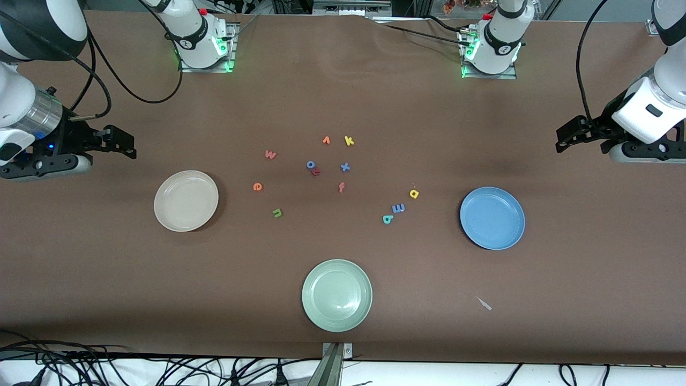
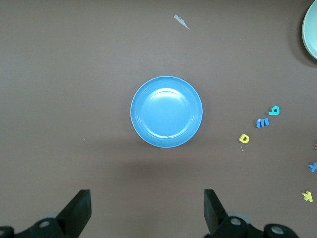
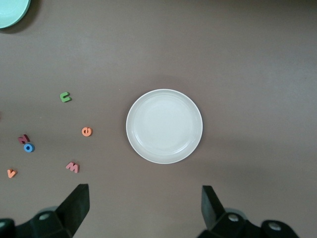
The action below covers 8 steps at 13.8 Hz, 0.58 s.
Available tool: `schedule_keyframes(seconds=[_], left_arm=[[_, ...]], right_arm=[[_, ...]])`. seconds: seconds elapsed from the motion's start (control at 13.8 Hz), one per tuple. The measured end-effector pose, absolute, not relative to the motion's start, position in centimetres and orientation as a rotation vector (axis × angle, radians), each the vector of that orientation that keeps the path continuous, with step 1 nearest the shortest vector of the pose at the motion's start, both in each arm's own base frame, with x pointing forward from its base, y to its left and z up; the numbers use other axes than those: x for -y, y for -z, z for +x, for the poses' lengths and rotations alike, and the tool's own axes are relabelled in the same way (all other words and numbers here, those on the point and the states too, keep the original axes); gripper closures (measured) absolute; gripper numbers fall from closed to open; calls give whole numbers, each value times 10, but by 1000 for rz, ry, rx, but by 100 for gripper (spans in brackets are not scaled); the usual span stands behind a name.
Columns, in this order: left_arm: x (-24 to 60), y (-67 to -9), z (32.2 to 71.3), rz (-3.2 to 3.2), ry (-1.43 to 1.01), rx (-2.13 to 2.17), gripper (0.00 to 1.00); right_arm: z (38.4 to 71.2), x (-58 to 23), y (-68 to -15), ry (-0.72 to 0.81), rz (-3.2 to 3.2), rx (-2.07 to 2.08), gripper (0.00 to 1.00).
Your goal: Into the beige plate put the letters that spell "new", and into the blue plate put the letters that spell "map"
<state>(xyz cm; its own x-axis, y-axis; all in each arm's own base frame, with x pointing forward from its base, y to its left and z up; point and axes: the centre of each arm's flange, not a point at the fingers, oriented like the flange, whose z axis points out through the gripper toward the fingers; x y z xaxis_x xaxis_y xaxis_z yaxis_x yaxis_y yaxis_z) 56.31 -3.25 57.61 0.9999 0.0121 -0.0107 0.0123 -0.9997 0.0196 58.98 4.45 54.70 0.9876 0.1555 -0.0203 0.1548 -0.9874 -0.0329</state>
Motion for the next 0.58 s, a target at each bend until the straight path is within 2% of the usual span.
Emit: schedule_keyframes(seconds=[0.58], left_arm=[[32,-576,563,3122,16,-19,0]], right_arm=[[589,-45,-546,-46,-3109,249,0]])
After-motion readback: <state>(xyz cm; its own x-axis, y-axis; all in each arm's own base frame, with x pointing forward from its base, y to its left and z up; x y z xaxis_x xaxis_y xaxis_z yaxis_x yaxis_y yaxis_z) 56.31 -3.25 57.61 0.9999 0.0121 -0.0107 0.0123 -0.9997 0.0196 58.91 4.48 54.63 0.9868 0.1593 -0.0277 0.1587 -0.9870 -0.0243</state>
